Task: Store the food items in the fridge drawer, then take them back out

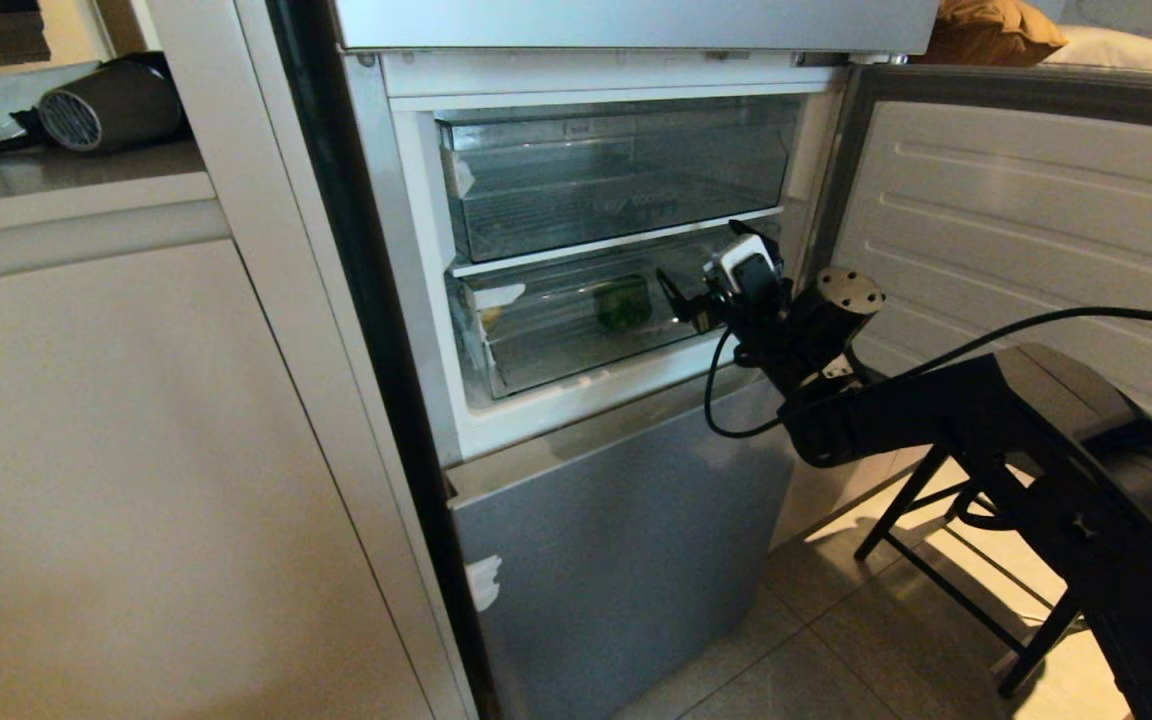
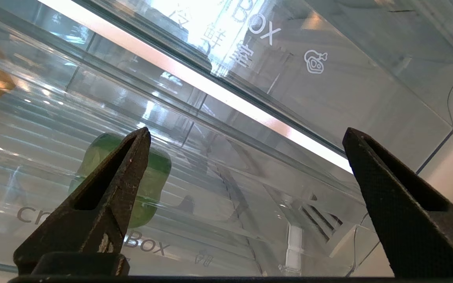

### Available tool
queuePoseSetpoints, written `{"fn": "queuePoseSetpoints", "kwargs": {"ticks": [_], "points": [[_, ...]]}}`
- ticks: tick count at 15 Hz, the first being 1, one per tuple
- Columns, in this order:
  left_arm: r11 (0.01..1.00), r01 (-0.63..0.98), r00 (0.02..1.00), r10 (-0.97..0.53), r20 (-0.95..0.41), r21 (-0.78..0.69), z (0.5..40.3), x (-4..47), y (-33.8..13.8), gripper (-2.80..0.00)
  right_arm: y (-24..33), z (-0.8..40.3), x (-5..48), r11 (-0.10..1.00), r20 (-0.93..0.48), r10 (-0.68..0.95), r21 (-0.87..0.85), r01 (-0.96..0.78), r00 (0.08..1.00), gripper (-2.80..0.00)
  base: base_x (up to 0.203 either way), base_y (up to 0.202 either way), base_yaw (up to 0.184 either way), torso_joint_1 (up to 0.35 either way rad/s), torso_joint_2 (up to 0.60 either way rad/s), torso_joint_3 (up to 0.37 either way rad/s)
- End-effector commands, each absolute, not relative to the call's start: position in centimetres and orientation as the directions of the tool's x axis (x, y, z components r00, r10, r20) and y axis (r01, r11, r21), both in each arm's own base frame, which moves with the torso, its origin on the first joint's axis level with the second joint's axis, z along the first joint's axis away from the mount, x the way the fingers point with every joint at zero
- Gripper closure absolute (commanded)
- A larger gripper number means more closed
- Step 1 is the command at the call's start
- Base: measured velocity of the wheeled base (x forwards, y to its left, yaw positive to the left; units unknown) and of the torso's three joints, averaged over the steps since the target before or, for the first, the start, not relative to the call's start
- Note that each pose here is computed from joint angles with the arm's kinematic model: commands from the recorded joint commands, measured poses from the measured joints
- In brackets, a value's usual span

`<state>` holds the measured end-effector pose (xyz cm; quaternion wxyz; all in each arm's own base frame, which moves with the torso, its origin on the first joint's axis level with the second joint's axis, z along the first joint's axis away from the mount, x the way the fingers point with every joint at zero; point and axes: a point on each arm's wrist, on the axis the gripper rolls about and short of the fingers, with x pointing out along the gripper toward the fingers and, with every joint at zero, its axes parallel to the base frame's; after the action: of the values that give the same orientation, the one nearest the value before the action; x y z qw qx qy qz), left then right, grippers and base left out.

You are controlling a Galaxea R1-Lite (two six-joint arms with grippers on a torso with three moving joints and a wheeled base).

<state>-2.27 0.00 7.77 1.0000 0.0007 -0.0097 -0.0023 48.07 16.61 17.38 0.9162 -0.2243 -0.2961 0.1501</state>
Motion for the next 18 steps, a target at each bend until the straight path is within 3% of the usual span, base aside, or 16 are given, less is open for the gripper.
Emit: {"fn": "queuePoseSetpoints", "kwargs": {"ticks": [1, 11, 16, 18], "points": [[1.000, 0.005, 1.000, -0.005, 0.009, 0.002, 7.5, -2.2, 0.0, 0.00, 16.6, 17.5, 48.1, 0.855, 0.486, 0.407, -0.500, -0.136, 0.773, -2.80, 0.000, 0.000, 0.000, 0.000, 0.00, 0.000], [1.000, 0.005, 1.000, -0.005, 0.009, 0.001, 7.5, -2.2, 0.0, 0.00, 16.7, 19.2, 47.1, 0.873, 0.531, 0.379, -0.477, -0.102, 0.758, -2.80, 0.000, 0.000, 0.000, 0.000, 0.00, 0.000], [1.000, 0.005, 1.000, -0.005, 0.010, 0.001, 7.5, -2.2, 0.0, 0.00, 16.6, 17.8, 47.0, 0.875, 0.385, 0.385, -0.440, -0.200, 0.839, -2.80, 0.000, 0.000, 0.000, 0.000, 0.00, 0.000], [1.000, 0.005, 1.000, -0.005, 0.009, 0.002, 7.5, -2.2, 0.0, 0.00, 16.4, 18.4, 47.4, 0.882, 0.387, 0.375, -0.428, -0.196, 0.842, -2.80, 0.000, 0.000, 0.000, 0.000, 0.00, 0.000]]}}
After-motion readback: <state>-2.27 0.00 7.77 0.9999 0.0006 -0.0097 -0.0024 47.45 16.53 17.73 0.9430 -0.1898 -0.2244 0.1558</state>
